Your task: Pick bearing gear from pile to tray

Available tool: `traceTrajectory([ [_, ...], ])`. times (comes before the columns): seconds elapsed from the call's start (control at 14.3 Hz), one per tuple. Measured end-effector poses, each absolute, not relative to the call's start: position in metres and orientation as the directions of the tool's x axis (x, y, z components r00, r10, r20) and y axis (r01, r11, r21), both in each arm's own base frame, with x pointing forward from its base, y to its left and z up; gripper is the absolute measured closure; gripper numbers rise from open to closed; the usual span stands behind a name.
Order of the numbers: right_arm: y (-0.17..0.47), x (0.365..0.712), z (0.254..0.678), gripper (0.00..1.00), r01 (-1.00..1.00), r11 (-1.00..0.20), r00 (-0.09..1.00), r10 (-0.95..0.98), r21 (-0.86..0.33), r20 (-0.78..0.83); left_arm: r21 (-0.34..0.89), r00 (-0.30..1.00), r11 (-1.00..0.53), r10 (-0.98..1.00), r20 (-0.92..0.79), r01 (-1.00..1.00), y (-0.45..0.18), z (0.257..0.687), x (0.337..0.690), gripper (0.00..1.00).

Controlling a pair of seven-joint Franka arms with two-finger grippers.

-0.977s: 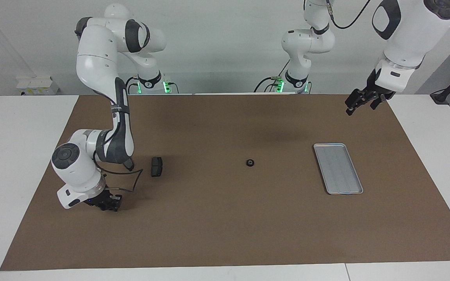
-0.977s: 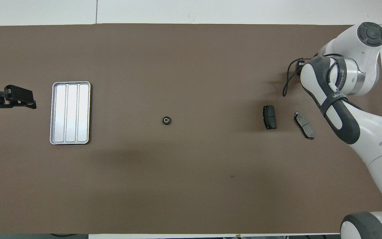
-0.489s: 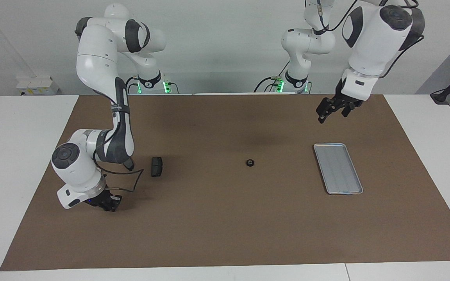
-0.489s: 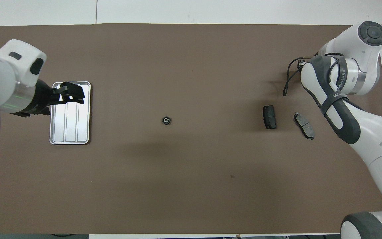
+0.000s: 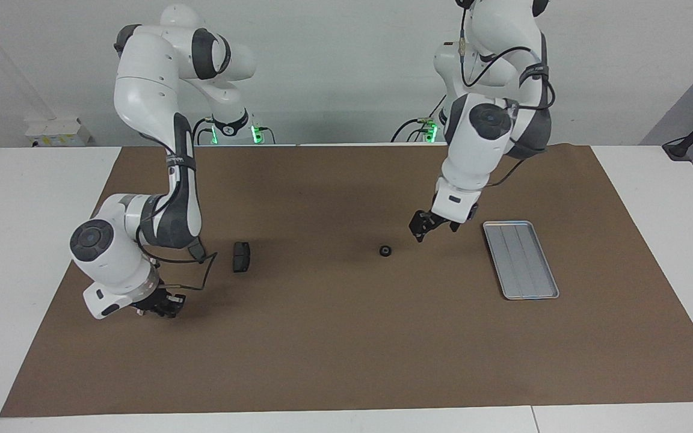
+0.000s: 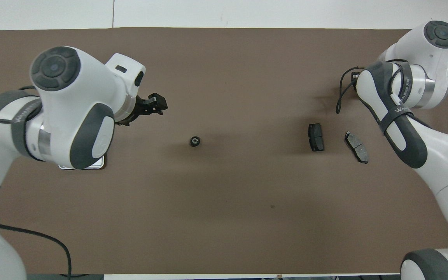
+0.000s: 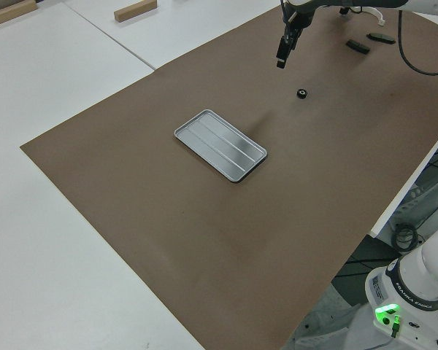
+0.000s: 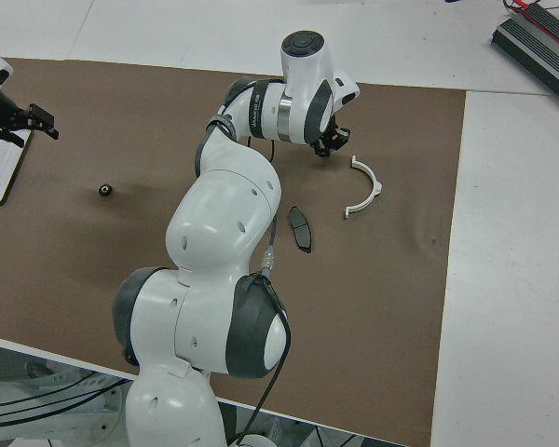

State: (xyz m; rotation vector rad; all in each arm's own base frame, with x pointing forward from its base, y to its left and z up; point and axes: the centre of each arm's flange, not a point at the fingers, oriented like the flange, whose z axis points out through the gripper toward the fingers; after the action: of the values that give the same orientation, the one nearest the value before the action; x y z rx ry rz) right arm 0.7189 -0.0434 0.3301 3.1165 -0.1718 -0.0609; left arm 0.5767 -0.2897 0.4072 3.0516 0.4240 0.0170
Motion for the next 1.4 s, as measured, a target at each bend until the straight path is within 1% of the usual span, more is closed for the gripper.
traceTrajectory([
  [0.21, -0.029, 0.708, 0.386, 0.76, -0.098, -0.995, 0.993, -0.098, 0.009, -0.070, 0.033, 0.962, -0.962, 0.272, -0.019, 0.272, -0.339, 0.340, 0.564, 0.00],
  [0.42, -0.003, 0.693, 0.426, 0.76, -0.141, -0.990, 0.985, -0.141, 0.008, -0.096, 0.033, 0.961, -0.961, 0.276, -0.014, 0.276, -0.340, 0.310, 0.556, 0.00],
  [0.7, 0.044, 0.679, 0.461, 0.76, -0.219, -0.976, 0.968, -0.220, 0.021, -0.119, 0.018, 0.958, -0.958, 0.285, -0.026, 0.286, -0.338, 0.300, 0.549, 0.00],
  [1.05, 0.104, 0.665, 0.486, 0.76, -0.314, -0.949, 0.942, -0.313, 0.006, -0.122, 0.021, 0.948, -0.948, 0.318, -0.023, 0.318, -0.343, 0.300, 0.545, 0.01],
  [1.12, 0.111, 0.664, 0.488, 0.76, -0.324, -0.946, 0.939, -0.323, 0.008, -0.121, 0.019, 0.948, -0.948, 0.318, -0.025, 0.318, -0.343, 0.299, 0.544, 0.08],
  [1.26, 0.116, 0.663, 0.488, 0.76, -0.344, -0.939, 0.932, -0.343, 0.011, -0.120, 0.017, 0.945, -0.945, 0.326, -0.027, 0.326, -0.345, 0.294, 0.539, 0.10],
  [1.33, 0.116, 0.663, 0.488, 0.76, -0.352, -0.936, 0.929, -0.351, 0.012, -0.120, 0.018, 0.944, -0.944, 0.330, -0.025, 0.330, -0.347, 0.293, 0.537, 0.12],
  [1.4, 0.115, 0.663, 0.488, 0.76, -0.360, -0.933, 0.926, -0.359, 0.013, -0.120, 0.019, 0.943, -0.943, 0.331, -0.025, 0.331, -0.349, 0.291, 0.535, 0.19],
])
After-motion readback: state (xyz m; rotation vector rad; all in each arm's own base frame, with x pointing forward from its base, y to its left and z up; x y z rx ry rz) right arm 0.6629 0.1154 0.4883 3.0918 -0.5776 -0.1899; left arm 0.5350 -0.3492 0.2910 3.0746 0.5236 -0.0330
